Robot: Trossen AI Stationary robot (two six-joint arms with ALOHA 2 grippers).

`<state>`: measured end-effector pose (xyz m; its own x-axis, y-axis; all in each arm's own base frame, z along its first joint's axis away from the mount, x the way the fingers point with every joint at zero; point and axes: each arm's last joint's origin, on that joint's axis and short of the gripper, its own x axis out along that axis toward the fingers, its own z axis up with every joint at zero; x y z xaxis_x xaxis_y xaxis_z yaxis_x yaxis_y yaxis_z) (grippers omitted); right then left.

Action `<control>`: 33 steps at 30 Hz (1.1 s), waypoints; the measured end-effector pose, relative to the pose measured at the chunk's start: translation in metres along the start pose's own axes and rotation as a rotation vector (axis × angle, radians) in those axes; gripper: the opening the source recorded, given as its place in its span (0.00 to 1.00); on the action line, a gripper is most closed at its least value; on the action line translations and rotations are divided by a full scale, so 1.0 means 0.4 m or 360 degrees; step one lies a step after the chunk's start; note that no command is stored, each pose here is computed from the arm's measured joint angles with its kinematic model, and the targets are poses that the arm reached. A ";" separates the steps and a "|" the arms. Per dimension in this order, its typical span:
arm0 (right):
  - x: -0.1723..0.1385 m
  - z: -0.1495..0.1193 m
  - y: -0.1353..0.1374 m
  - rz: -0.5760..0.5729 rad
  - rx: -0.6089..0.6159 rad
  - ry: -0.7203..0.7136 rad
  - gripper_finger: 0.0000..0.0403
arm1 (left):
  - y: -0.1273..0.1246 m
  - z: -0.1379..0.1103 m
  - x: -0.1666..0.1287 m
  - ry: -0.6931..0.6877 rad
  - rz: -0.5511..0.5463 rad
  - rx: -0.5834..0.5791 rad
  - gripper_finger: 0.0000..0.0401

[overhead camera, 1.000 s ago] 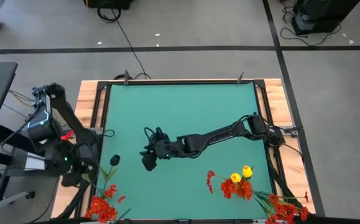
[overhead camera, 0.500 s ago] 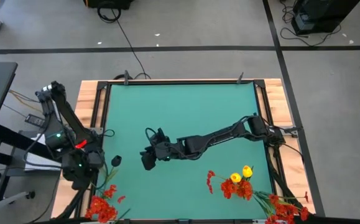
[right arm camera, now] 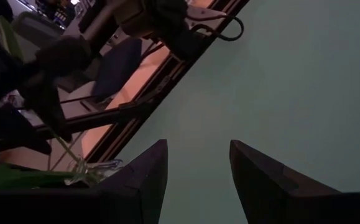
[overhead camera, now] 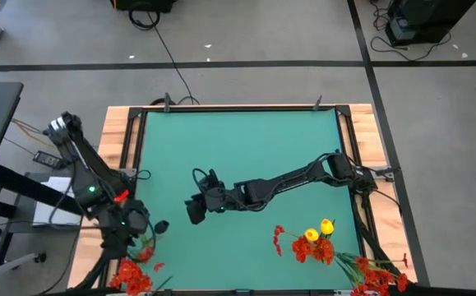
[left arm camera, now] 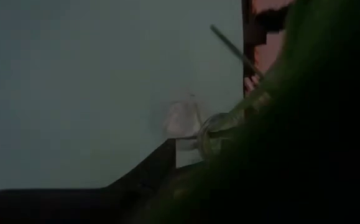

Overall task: Sort flowers into vase by color
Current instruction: Adjust the transparent flower vase

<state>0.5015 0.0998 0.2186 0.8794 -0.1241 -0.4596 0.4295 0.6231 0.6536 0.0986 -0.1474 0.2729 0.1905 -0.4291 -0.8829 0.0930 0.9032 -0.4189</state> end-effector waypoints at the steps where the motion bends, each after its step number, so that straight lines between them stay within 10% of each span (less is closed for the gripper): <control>1: 0.000 0.000 0.000 0.0000 0.0001 0.0000 0.45 | -0.001 0.005 0.008 0.0025 0.0001 0.0023 0.33; 33: -0.014 -0.036 0.024 0.0035 0.0030 0.0037 0.45 | 0.018 0.017 0.103 0.0216 -0.0054 0.0068 0.33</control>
<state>0.4977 0.1177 0.2187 0.8836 -0.0924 -0.4589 0.4143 0.6110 0.6746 0.1137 -0.1585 0.2347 0.0530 -0.4528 -0.8900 0.1390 0.8860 -0.4425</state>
